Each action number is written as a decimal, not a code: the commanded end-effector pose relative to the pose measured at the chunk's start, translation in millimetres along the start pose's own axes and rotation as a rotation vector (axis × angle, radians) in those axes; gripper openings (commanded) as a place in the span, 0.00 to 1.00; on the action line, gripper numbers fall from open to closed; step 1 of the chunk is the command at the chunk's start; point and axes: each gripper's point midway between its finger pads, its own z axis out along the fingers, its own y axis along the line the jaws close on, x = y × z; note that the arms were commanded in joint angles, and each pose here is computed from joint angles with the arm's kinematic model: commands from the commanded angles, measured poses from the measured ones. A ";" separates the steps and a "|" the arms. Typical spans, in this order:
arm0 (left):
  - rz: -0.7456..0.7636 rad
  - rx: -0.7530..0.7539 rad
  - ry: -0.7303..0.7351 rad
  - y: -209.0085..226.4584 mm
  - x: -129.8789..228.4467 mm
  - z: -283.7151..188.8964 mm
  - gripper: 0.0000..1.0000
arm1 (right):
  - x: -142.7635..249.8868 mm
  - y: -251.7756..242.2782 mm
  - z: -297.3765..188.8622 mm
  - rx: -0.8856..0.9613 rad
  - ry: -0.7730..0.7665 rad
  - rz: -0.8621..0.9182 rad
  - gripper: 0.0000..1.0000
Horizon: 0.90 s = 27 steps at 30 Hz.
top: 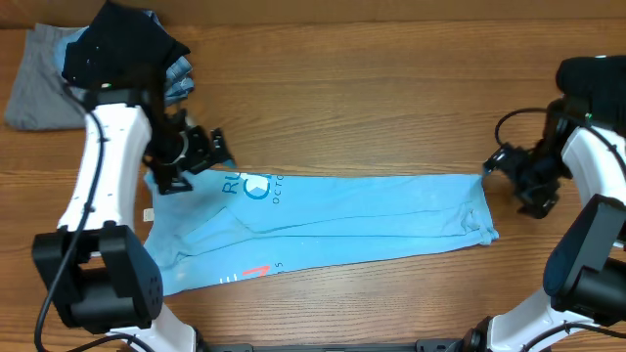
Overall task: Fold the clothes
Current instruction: 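Grasp the right end of the folded strip with the right gripper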
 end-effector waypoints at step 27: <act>0.103 -0.002 0.023 -25.0 14.3 7.9 1.00 | 71.8 4.1 52.9 -0.099 0.202 -0.027 0.04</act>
